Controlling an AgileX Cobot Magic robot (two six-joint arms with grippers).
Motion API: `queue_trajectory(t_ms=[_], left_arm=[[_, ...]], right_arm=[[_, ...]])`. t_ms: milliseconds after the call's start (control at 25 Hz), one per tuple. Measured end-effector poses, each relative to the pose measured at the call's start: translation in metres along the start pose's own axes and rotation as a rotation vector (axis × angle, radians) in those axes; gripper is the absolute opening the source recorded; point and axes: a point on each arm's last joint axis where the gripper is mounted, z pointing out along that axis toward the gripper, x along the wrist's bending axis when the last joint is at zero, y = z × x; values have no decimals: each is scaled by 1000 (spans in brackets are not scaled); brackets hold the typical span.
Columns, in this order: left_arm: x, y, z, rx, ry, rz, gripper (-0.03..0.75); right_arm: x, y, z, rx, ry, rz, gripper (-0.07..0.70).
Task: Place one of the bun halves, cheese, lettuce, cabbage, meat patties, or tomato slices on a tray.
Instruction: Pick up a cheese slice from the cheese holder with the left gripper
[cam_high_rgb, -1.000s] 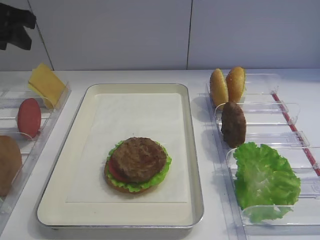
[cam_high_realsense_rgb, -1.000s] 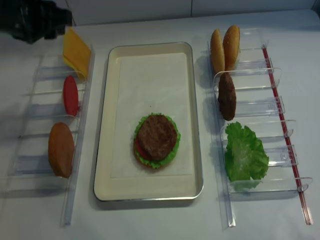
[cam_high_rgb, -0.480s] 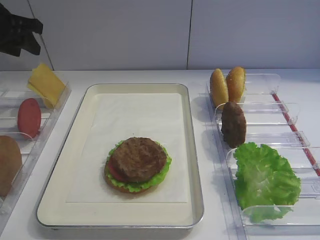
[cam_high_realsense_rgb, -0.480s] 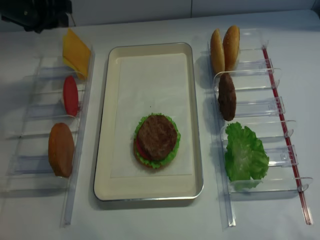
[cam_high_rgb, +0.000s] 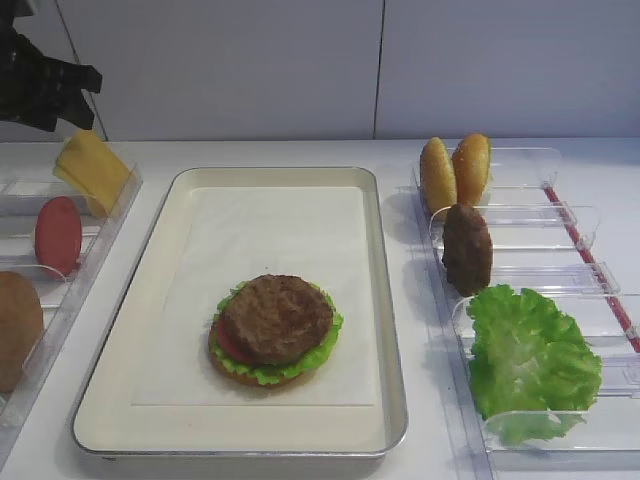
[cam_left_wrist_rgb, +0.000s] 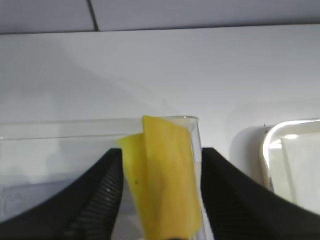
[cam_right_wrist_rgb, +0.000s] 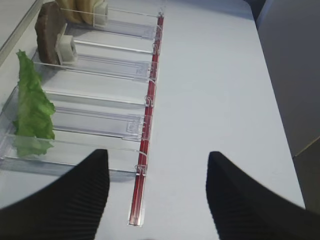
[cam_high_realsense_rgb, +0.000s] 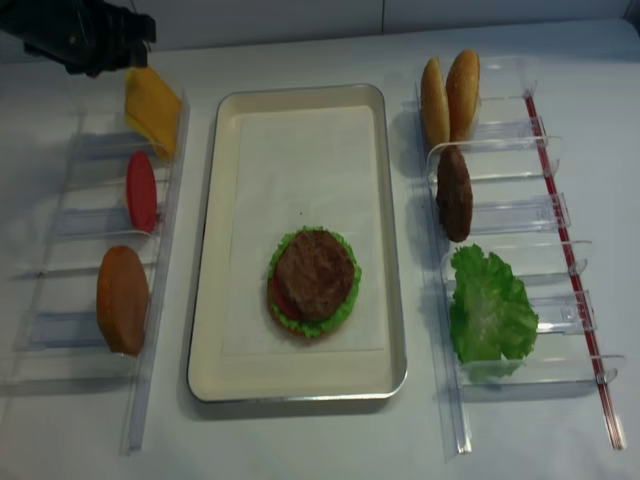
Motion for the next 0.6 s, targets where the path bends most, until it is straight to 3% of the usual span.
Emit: queue_trajectory(t_ms=[120,440,600], left_arm=[[0,0,7,-1,-11,-9,351],[-3,-3,22,6,-47,18,349],[-3,-3,23,2,-46,21,310]], right_arm=[[0,0,0,0,0,0,448],[0,0,0,0,0,0,448],[0,0,0,0,0,-2,448]])
